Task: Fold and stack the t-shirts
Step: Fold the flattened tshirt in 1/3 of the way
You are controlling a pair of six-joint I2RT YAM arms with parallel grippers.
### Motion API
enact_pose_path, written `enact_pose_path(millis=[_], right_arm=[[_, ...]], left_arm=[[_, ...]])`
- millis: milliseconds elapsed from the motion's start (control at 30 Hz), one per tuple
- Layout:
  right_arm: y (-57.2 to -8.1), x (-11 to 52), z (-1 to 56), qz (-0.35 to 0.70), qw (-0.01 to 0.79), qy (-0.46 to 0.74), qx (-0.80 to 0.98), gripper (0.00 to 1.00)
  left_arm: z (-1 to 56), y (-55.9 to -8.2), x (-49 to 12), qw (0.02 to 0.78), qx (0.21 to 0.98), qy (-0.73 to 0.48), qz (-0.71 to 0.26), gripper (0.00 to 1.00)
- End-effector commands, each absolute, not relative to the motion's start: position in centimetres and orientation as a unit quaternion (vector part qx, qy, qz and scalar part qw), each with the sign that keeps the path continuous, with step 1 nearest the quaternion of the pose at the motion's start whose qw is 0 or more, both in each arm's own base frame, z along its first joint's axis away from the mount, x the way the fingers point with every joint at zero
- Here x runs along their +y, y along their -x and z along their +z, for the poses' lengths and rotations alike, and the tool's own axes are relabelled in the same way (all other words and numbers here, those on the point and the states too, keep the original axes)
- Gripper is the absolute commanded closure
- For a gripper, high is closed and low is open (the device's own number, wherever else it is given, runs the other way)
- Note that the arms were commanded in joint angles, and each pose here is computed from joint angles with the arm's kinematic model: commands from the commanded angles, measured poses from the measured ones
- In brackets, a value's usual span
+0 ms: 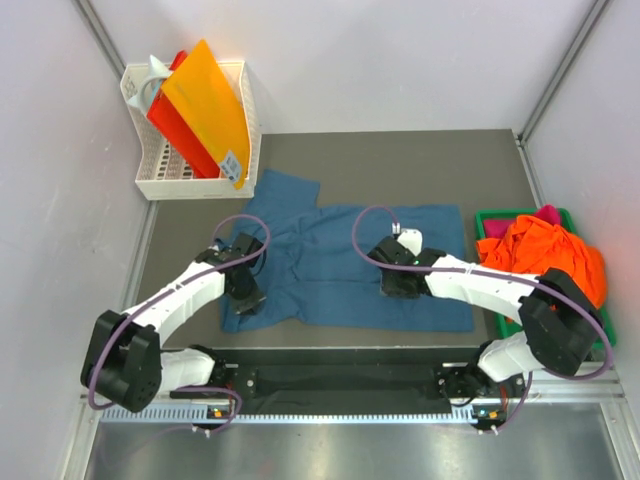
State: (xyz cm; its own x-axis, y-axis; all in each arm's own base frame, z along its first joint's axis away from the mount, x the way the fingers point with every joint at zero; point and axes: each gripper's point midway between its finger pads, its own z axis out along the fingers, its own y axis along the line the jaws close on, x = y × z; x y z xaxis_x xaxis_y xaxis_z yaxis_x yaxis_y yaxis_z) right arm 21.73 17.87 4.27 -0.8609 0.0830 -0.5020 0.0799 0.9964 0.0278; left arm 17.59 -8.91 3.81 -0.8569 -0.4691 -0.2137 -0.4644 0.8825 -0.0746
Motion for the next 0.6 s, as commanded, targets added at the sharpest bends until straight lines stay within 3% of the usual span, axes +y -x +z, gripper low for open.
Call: enact_pose_path(millis=[0, 233, 367, 567], right_arm=[[-21.7, 19.6, 3.7, 0.037, 0.262, -0.061, 0.962, 0.55], [-20.9, 19.1, 2.0, 0.026, 0.241, -0.085, 0.966, 0.55], [-20.3, 18.3, 1.2, 0.009, 0.229, -0.099, 0.968, 0.55], [-19.5, 15.0, -0.2, -0.032, 0.215, -0.130, 0.967, 0.54]], left_arm=[[3.1, -16.8, -8.7, 0.097, 0.964, 0.249, 0.003, 0.89], [0.2, -14.0, -5.3, 0.001, 0.950, 0.269, 0.159, 0.87], [-1.1, -13.0, -5.5, -0.040, 0.945, 0.271, 0.176, 0.88], [-0.7, -13.4, -5.0, -0.026, 0.942, 0.279, 0.182, 0.88]])
